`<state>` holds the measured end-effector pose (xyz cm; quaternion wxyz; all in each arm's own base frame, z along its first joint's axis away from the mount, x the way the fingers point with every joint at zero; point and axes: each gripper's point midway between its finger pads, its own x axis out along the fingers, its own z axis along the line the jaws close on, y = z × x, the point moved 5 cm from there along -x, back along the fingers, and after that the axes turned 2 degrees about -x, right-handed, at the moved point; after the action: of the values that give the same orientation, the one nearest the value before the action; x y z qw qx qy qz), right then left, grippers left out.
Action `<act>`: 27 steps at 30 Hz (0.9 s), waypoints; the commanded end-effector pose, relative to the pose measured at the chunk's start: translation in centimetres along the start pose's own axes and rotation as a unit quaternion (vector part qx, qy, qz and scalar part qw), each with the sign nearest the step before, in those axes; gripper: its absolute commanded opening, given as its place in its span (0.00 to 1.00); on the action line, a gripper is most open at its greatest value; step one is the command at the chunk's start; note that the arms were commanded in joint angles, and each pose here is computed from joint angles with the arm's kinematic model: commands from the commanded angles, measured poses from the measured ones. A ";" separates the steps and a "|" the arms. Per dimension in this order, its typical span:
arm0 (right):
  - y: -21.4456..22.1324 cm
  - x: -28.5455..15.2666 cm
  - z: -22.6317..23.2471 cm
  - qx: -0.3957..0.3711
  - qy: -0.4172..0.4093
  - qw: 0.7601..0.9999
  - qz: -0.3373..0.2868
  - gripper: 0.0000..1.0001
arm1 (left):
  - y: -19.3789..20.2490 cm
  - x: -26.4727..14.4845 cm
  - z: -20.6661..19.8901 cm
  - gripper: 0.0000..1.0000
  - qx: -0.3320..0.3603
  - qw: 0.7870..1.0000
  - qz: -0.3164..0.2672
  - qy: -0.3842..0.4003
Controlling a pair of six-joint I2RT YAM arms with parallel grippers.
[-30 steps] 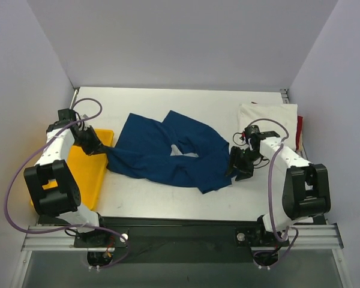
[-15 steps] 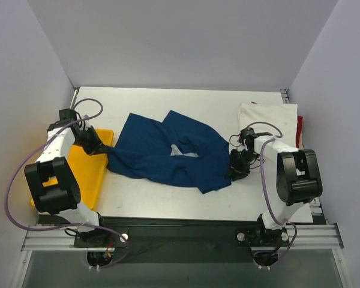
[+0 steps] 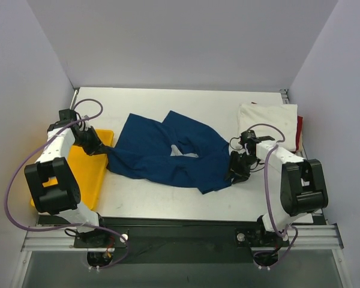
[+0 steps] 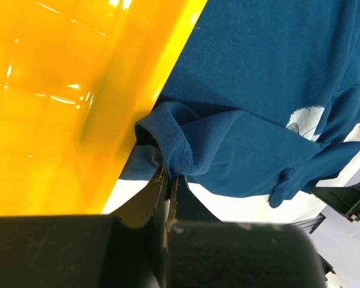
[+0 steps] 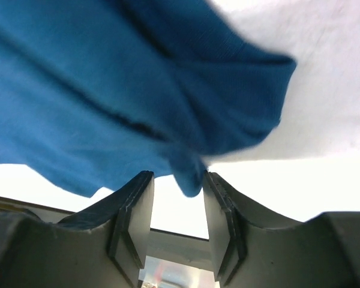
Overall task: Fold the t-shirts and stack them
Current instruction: Flatten out the tshirt
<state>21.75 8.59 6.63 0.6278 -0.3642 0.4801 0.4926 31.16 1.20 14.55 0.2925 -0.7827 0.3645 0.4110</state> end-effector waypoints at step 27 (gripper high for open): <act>0.4 -4.1 -0.1 -0.024 0.016 0.999 -0.020 0.00 | -0.6 -0.6 -1.4 0.00 0.023 0.999 -0.024 0.030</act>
<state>20.61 7.93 7.04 0.6065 -0.3813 0.4887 0.4979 31.21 0.98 14.60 0.2902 -0.7844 0.3684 0.4060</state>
